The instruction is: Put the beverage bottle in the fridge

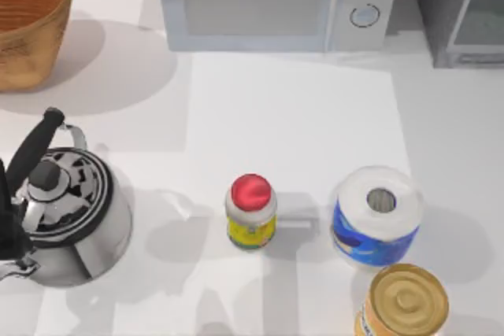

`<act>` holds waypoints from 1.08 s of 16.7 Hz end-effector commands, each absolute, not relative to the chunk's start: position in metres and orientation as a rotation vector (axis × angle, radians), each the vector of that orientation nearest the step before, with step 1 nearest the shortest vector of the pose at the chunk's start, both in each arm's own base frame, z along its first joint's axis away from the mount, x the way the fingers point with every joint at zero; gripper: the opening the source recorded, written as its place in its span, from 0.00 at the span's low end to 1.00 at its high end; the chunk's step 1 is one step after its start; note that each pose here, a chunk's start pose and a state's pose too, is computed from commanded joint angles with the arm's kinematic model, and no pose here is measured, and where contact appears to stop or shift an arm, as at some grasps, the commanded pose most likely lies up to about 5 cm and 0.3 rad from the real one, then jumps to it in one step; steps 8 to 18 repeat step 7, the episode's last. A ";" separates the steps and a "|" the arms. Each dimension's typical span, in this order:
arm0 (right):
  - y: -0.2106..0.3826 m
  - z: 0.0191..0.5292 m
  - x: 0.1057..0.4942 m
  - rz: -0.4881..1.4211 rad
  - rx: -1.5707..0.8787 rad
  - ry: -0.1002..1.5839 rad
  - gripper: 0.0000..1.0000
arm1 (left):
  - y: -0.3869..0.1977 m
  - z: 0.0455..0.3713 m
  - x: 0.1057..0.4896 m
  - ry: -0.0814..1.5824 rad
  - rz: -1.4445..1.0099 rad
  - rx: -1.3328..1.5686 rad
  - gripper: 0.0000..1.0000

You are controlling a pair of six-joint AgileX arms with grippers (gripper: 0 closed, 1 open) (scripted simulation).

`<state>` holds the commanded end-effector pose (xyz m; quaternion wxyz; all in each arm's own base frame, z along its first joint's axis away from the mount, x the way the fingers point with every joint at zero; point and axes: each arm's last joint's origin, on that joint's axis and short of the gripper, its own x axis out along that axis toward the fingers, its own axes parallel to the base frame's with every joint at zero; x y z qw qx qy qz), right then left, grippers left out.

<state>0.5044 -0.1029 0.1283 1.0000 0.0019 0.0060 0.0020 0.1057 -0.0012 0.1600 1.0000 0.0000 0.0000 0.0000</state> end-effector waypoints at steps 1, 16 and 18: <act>-0.103 0.128 0.504 0.004 0.004 0.012 0.98 | -0.001 0.160 0.106 0.000 0.000 0.000 1.00; -0.103 0.128 0.504 0.004 0.004 0.012 1.00 | -0.001 0.160 0.106 0.000 0.000 0.000 1.00; -0.103 0.128 0.504 0.004 0.004 0.012 1.00 | -0.001 0.160 0.106 0.000 0.000 0.000 1.00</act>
